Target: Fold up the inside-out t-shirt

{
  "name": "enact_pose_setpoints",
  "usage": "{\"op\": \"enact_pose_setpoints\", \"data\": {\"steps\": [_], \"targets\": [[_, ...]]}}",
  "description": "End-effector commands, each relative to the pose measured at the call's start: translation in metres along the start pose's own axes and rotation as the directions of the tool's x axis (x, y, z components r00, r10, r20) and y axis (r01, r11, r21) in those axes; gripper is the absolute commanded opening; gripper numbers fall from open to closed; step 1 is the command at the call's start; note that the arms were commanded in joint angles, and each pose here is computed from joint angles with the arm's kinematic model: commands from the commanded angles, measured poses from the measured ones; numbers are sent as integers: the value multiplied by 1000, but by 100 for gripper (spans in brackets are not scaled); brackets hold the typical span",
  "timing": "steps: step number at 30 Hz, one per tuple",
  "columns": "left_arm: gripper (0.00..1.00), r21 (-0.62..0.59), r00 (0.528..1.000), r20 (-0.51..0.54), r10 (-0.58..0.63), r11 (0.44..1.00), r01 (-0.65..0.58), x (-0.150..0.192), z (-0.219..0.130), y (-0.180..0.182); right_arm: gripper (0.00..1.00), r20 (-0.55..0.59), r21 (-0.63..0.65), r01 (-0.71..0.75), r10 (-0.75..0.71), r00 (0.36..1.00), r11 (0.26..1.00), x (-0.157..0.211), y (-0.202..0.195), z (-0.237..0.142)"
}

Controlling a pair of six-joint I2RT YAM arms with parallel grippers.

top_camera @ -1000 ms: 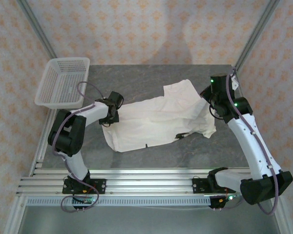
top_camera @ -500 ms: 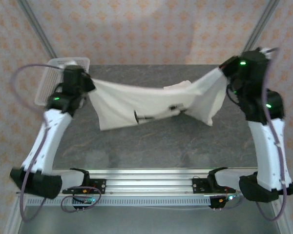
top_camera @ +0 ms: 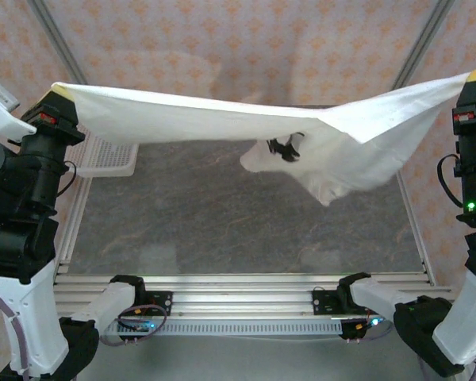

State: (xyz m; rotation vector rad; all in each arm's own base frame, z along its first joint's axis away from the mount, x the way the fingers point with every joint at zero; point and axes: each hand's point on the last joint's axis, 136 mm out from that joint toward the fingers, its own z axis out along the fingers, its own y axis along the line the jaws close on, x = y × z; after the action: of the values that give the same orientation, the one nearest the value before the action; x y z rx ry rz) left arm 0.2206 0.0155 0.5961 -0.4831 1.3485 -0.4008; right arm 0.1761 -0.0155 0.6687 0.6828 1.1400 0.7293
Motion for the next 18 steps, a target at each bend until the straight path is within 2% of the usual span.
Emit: {"op": "enact_pose_setpoints", "data": {"steps": [1, 4, 7, 10, 14, 18], "targets": [[0, 11, 999, 33, -6, 1000, 6, -13, -17, -4, 0, -9, -54, -12, 11, 1000, 998, -4, 15, -2], [0, -6, 998, 68, -5, 1000, 6, -22, -21, -2, 0, 28, -60, -14, 16, 999, 998, -12, 18, -1], [0, -22, 997, 73, 1, 1000, 1, -24, -8, -2, 0, 57, -58, 2, 1, 998, 998, -15, 21, 7], [0, -17, 999, 37, 0, 1000, 1, -15, 25, -7, 0, 62, -35, 49, -47, 997, 998, 1, 21, 48], [0, -5, 1000, -4, -2, 1000, 2, 4, 86, -10, 0, 74, 20, 136, -137, 988, 991, 29, 16, 119], [0, 0, 1000, 1, 26, 1000, -26, 10, 133, -14, 0, 142, -15, 206, -202, 969, 978, 46, 26, 176]]}}
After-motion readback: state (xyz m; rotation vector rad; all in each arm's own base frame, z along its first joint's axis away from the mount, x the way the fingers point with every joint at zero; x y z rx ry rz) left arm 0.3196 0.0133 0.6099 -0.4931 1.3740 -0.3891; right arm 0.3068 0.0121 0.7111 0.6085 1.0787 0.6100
